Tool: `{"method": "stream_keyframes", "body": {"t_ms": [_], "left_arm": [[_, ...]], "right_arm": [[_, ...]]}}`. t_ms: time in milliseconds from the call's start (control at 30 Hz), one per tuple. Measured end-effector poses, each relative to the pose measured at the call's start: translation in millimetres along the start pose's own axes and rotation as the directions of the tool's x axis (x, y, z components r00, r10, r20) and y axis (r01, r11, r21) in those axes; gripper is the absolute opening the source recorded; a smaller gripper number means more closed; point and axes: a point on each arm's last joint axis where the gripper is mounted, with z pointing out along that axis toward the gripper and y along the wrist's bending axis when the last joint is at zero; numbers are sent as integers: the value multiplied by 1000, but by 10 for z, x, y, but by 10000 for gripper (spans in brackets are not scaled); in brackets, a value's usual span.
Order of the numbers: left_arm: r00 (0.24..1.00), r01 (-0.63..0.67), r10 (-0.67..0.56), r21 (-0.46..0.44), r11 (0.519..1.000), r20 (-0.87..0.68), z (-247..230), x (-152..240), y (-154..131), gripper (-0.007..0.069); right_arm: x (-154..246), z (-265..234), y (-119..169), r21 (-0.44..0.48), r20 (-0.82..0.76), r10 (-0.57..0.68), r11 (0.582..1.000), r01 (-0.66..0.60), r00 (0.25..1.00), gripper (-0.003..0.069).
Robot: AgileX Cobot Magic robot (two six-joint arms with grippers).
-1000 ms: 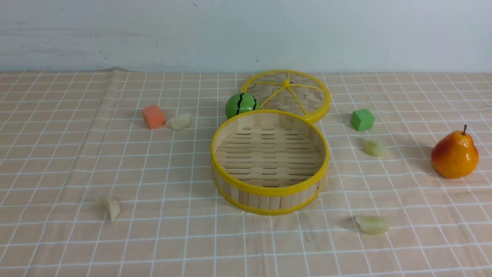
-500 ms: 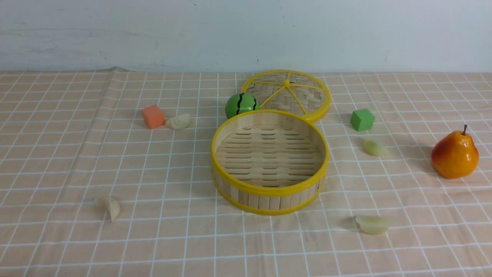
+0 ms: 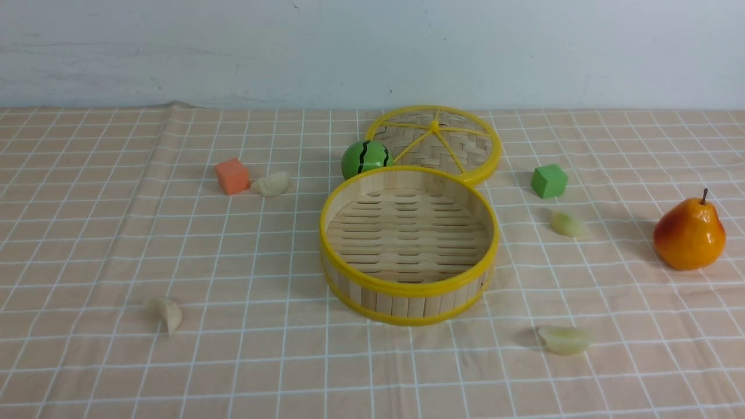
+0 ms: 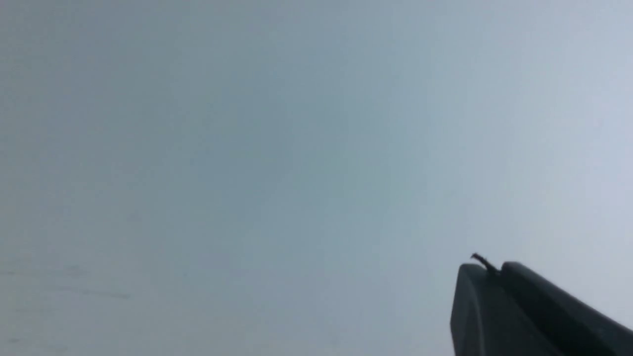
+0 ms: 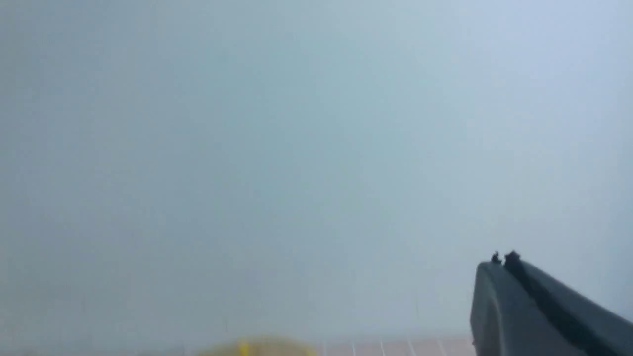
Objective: Put the dumplings into the steamer on the table with the brown tablecloth.
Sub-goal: 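Reach for and grasp a dumpling on the table with the left gripper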
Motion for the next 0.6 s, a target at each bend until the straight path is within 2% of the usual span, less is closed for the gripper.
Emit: {"method": "stream_keyframes", "body": {"t_ms": [67, 133, 200, 267, 433, 500, 600], "left_arm": [[986, 143, -144, 29, 989, 79, -3, -75, -16, 36], [944, 302, -307, 65, 951, 118, -8, -120, -23, 38], [915, 381, -388, 79, 921, 110, 17, -164, -39, 39], [913, 392, -398, 74, 917, 92, 77, -256, -65, 39], [944, 326, -327, -28, 945, -53, 507, -534, -132, 39], [930, 295, -313, -115, 948, -191, 788, -452, -108, 41], [879, 262, -324, -214, 941, -350, 1023, -175, -37, 46]], "right_arm": [[-149, -12, 16, -25, 162, 45, 999, -41, 986, -10], [-259, -38, 28, -61, 280, 113, 993, -99, 953, -10], [-305, -46, 34, -85, 316, 160, 986, -140, 935, -9], [-353, -21, 44, -88, 310, 172, 984, -152, 935, -8], [-576, 304, 107, -27, 103, 96, 995, -93, 990, -3], [-529, 526, 116, 14, -63, 28, 1000, -28, 998, -3], [-353, 730, 99, 27, -277, -14, 999, 22, 961, -2]]}}
